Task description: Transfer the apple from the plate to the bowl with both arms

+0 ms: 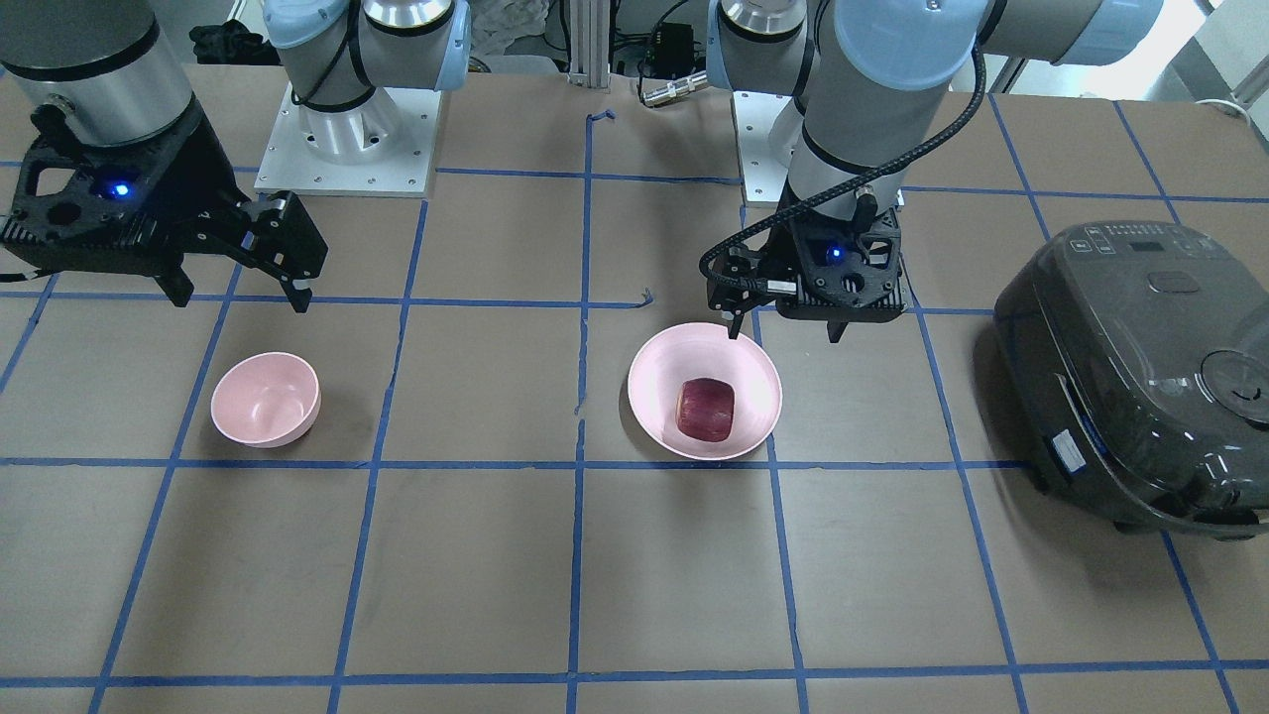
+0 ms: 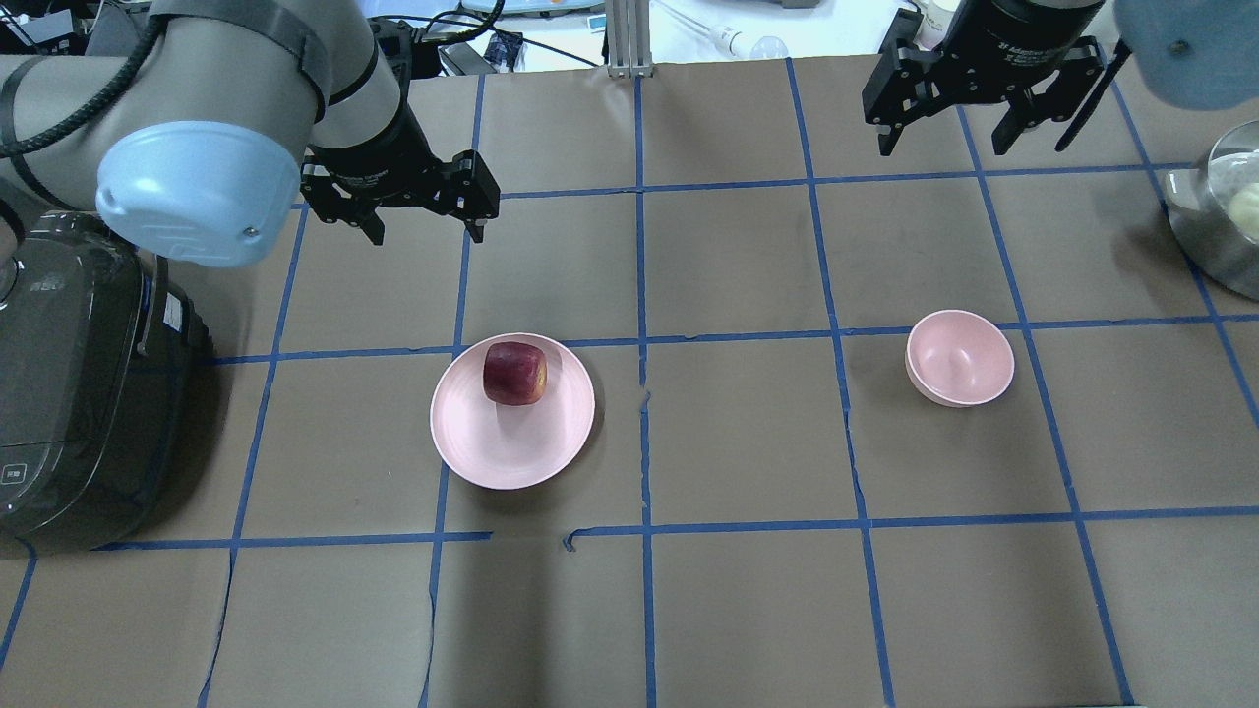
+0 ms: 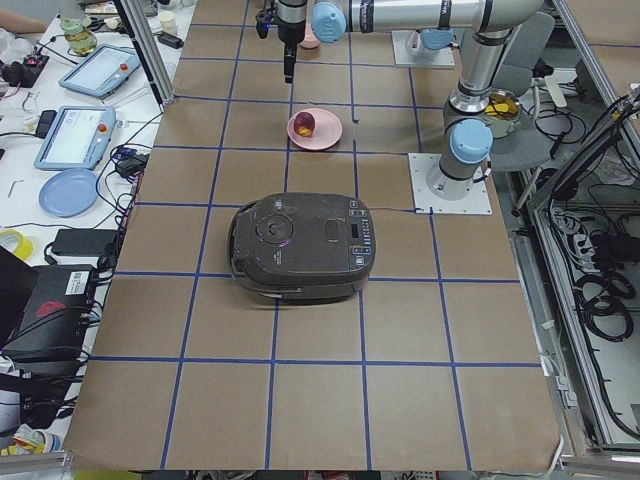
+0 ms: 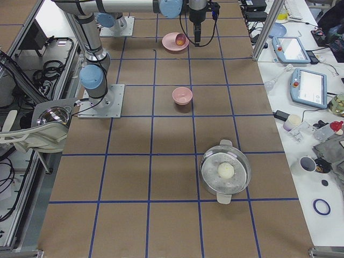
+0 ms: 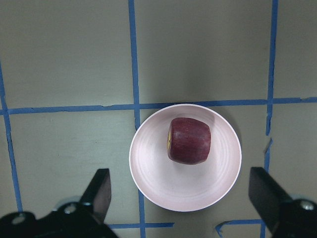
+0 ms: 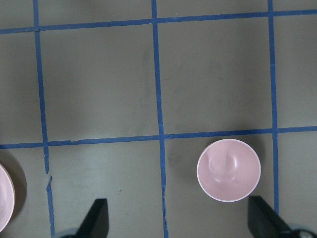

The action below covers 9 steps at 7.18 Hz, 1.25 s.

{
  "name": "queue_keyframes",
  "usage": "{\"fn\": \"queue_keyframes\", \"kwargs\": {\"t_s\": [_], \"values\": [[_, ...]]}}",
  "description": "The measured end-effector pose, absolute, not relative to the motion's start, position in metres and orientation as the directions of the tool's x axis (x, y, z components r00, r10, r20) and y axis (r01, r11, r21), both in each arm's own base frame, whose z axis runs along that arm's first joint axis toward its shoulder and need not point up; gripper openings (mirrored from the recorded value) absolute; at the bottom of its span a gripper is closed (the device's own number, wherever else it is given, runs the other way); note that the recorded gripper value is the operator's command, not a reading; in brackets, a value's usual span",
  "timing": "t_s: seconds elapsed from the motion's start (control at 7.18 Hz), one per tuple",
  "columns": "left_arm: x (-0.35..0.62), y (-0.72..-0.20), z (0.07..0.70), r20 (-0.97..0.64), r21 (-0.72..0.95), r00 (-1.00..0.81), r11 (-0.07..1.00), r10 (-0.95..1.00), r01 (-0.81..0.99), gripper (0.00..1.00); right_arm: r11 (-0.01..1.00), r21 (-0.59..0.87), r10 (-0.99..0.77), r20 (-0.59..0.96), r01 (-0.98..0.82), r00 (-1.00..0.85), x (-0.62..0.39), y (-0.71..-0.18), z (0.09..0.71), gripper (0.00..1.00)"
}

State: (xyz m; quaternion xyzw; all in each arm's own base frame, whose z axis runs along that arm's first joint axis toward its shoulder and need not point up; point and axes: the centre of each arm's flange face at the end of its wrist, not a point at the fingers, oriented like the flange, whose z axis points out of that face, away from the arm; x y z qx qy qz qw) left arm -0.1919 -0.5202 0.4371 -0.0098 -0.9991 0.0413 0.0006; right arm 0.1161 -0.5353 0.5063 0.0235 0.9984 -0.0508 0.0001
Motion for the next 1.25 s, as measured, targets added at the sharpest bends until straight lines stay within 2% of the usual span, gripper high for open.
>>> {"fn": "queue_keyframes", "kwargs": {"t_s": [0.97, 1.25], "values": [[-0.1924, -0.518, 0.4333, -0.002, -0.08, -1.0, 0.997, 0.021, 0.021, 1.0, 0.994, -0.09, 0.055, -0.001, 0.055, -0.998, 0.1106, -0.5363, 0.504, 1.0], [-0.1925, -0.5176, 0.4329, 0.0, -0.08, -1.0, 0.997, 0.021, 0.021, 1.0, 0.996, -0.085, 0.004, 0.007, 0.003, -1.0, 0.1067, -0.537, 0.5032, 1.0]]}}
